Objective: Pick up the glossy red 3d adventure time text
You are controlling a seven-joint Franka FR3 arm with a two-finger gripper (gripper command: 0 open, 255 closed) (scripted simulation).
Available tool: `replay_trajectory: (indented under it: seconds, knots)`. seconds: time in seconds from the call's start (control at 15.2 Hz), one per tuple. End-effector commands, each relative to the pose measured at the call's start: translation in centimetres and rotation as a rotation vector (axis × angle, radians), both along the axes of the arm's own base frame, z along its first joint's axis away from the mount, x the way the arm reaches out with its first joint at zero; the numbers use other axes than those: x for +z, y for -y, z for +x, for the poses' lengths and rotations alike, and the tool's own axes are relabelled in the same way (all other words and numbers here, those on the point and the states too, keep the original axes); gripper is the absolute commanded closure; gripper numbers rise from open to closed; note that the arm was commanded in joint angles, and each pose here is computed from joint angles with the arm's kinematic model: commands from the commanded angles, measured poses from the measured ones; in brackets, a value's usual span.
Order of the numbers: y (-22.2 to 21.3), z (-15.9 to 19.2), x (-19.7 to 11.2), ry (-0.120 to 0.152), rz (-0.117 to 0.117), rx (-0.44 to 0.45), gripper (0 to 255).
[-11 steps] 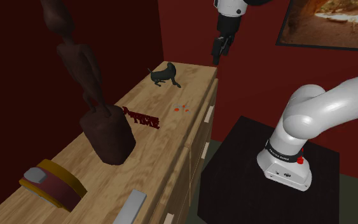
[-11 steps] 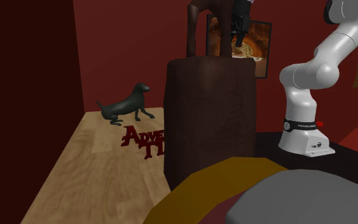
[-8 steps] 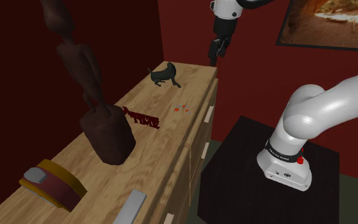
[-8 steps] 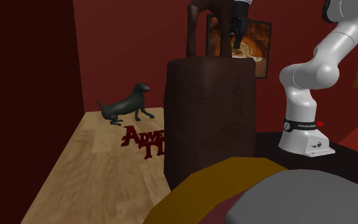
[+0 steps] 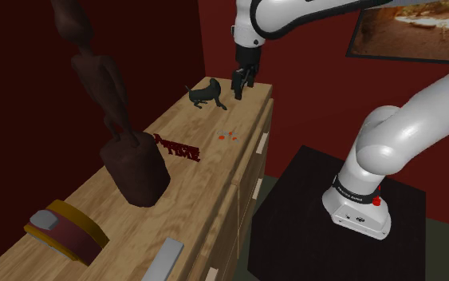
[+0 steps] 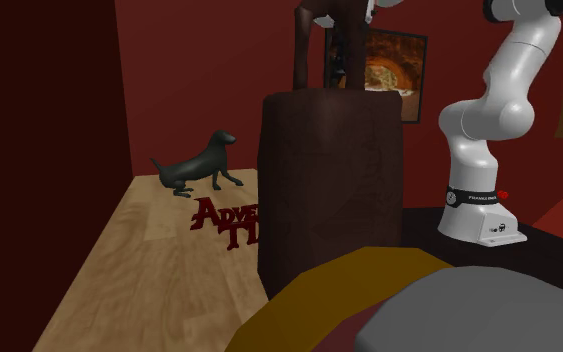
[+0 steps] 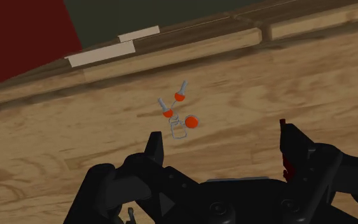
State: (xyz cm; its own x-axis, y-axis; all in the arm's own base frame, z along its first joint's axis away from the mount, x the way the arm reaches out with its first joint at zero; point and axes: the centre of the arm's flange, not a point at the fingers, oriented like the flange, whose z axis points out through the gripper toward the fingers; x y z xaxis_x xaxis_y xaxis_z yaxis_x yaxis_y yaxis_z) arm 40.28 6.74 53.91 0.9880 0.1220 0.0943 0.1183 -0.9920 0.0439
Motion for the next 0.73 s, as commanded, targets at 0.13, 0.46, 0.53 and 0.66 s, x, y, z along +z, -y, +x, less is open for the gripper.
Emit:
replay_trajectory:
  seconds: [0.13, 0.46, 0.53, 0.66]
  knots:
    - [-2.6, 3.6, -2.9, -0.01, 0.007, 0.026, 0]
    - [-6.0, 8.0, -6.5, -0.025, 0.016, 0.058, 0]
    - [-6.7, 8.9, -7.2, -0.027, 0.018, 0.065, 0]
    - [-8.2, 10.6, -8.6, -0.033, 0.021, 0.077, 0]
